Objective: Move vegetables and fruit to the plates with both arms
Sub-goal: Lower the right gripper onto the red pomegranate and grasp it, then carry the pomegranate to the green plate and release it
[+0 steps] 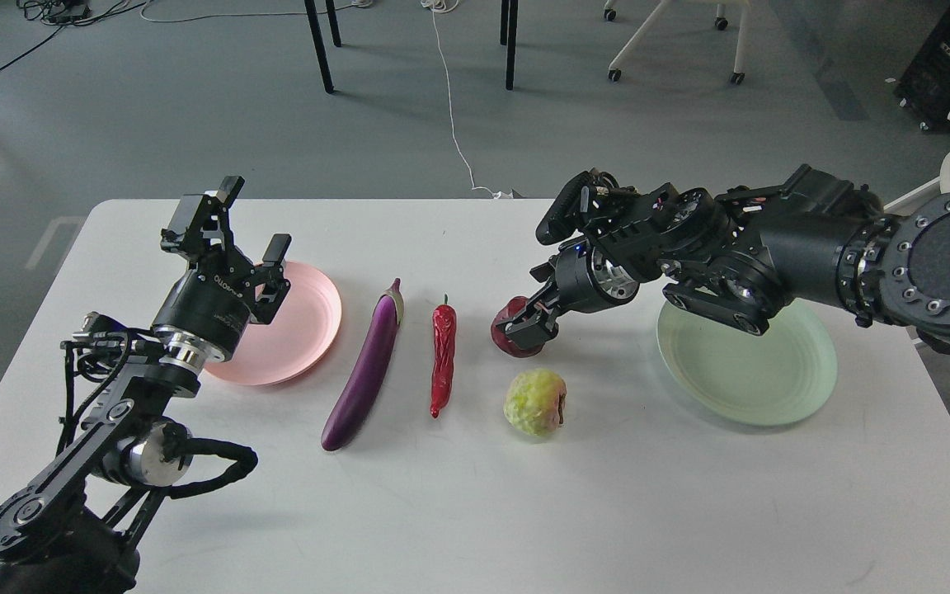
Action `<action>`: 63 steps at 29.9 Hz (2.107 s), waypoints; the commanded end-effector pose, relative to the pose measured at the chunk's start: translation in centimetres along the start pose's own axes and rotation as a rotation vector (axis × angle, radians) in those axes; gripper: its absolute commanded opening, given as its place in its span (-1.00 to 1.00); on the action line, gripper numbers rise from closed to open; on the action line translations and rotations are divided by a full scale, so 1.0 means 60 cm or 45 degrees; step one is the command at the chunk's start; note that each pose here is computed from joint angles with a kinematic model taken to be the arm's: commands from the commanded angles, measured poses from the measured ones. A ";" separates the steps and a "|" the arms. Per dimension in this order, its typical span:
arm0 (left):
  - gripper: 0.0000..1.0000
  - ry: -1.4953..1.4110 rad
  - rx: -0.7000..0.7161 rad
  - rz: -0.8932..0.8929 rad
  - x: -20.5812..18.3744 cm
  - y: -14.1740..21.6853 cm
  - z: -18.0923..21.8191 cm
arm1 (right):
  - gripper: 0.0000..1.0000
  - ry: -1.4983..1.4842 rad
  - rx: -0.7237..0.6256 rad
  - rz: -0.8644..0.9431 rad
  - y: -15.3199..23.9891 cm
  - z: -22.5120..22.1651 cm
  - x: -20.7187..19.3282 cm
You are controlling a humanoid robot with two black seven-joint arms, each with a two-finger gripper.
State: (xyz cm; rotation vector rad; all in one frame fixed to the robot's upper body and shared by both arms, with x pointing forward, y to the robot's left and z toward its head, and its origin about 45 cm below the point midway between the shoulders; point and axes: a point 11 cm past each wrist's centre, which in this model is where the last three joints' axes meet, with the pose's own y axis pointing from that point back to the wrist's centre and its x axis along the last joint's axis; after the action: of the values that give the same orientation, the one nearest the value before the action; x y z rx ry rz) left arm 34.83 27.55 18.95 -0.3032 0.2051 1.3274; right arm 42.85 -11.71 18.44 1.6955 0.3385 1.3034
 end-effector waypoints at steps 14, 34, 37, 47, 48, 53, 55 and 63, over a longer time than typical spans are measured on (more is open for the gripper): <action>0.96 0.001 0.002 -0.003 -0.001 0.000 -0.001 | 0.89 0.047 0.001 0.036 -0.013 -0.001 -0.028; 0.96 -0.022 -0.004 -0.015 0.003 0.001 0.010 | 0.02 0.051 0.011 0.005 -0.016 -0.005 -0.043; 0.96 -0.022 -0.005 -0.016 0.002 0.001 0.010 | -0.06 0.054 0.009 0.003 -0.015 -0.004 -0.043; 0.96 -0.036 -0.001 -0.017 0.006 0.001 0.013 | -0.17 0.073 -0.077 0.086 0.056 0.047 0.003; 0.96 -0.036 -0.001 -0.017 0.006 0.001 0.013 | -0.16 0.062 -0.101 0.105 0.073 0.061 0.004; 0.96 -0.036 0.001 -0.024 0.003 0.000 0.013 | -0.13 -0.017 -0.253 0.189 0.165 0.141 -0.036; 0.96 -0.033 0.001 -0.030 0.000 0.000 0.012 | -0.08 -0.053 -0.317 0.208 0.199 0.169 -0.062; 0.96 -0.024 -0.001 -0.043 -0.009 -0.003 0.010 | -0.07 -0.188 -0.435 0.101 0.265 0.211 -0.210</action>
State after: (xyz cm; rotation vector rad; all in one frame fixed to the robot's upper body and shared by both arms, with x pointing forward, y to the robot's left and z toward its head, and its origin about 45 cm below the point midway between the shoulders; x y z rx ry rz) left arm 34.83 27.33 19.67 -0.2923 0.1841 1.2984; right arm 44.93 -32.35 24.43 1.5348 -0.0460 1.2503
